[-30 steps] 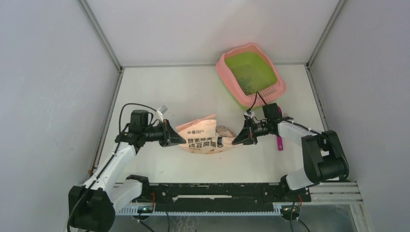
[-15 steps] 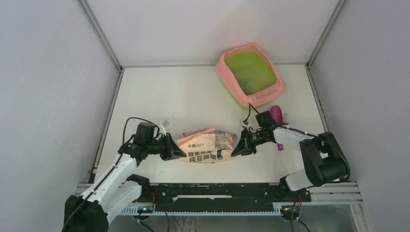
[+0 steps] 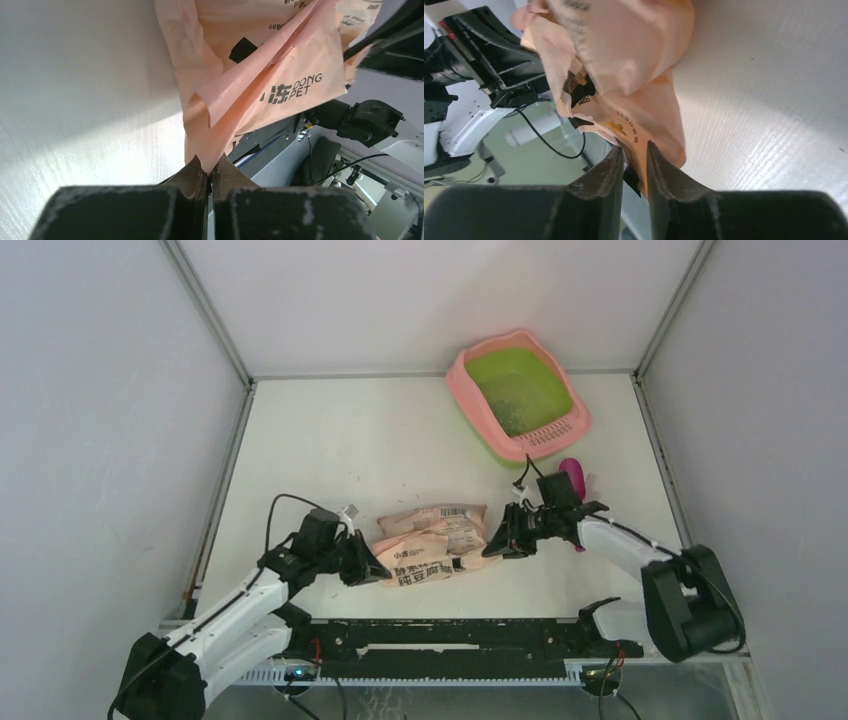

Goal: Fill the litter box with clean litter
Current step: Close the cat litter bag at the center of the board.

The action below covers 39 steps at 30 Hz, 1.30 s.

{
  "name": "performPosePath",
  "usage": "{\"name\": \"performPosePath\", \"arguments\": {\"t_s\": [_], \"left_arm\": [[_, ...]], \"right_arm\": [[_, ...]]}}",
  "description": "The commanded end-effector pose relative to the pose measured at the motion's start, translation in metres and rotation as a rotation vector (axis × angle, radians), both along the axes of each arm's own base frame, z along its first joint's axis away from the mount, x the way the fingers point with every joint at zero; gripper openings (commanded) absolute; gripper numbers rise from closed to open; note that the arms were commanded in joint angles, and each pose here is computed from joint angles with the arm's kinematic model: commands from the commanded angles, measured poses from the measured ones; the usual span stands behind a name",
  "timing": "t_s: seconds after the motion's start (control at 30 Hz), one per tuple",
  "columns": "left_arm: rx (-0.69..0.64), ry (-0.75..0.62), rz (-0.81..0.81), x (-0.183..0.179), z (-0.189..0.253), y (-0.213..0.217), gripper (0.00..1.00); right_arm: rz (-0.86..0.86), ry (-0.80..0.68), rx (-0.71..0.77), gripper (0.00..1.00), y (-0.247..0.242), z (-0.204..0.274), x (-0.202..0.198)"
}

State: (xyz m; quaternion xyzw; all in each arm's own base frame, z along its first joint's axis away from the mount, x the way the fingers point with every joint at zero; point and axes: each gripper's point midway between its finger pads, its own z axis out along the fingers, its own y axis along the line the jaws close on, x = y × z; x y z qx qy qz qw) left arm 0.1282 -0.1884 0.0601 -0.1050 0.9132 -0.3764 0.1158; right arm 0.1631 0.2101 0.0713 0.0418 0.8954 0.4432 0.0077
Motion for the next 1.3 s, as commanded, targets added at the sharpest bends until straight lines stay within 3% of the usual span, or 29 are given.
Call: {"name": "performPosePath", "arguments": {"t_s": [0.0, 0.17, 0.37, 0.6, 0.77, 0.97, 1.07, 1.27], "left_arm": [[0.064, -0.024, 0.015, 0.000, -0.017, 0.006, 0.03], [0.093, -0.024, -0.013, -0.007, -0.026, 0.007, 0.02], [0.105, -0.041, -0.020, -0.013, -0.027, 0.008, 0.02], [0.124, -0.044, -0.014, -0.014, -0.028, 0.010, 0.02], [0.126, -0.047, -0.011, -0.014, -0.028, 0.011, 0.03], [0.140, -0.050, -0.001, -0.015, -0.030, 0.013, 0.05], [0.155, -0.049, -0.010, -0.017, -0.032, 0.013, 0.06], [0.196, -0.050, -0.050, -0.023, -0.037, 0.012, 0.05]], "right_arm": [[-0.042, -0.248, -0.038, 0.31, -0.007, 0.040, 0.028], [-0.064, -0.394, -0.046, 0.40, -0.008, 0.092, 0.038], [-0.057, -0.342, 0.038, 0.26, 0.021, 0.105, 0.060], [0.006, -0.174, -0.079, 0.25, 0.049, 0.033, 0.057], [-0.036, -0.088, -0.204, 0.24, 0.034, -0.032, 0.040], [-0.043, -0.090, -0.280, 0.24, 0.016, -0.054, 0.028], [-0.034, -0.164, -0.225, 0.23, 0.025, -0.027, 0.037], [-0.007, -0.440, -0.104, 0.25, 0.042, 0.096, 0.049]]}}
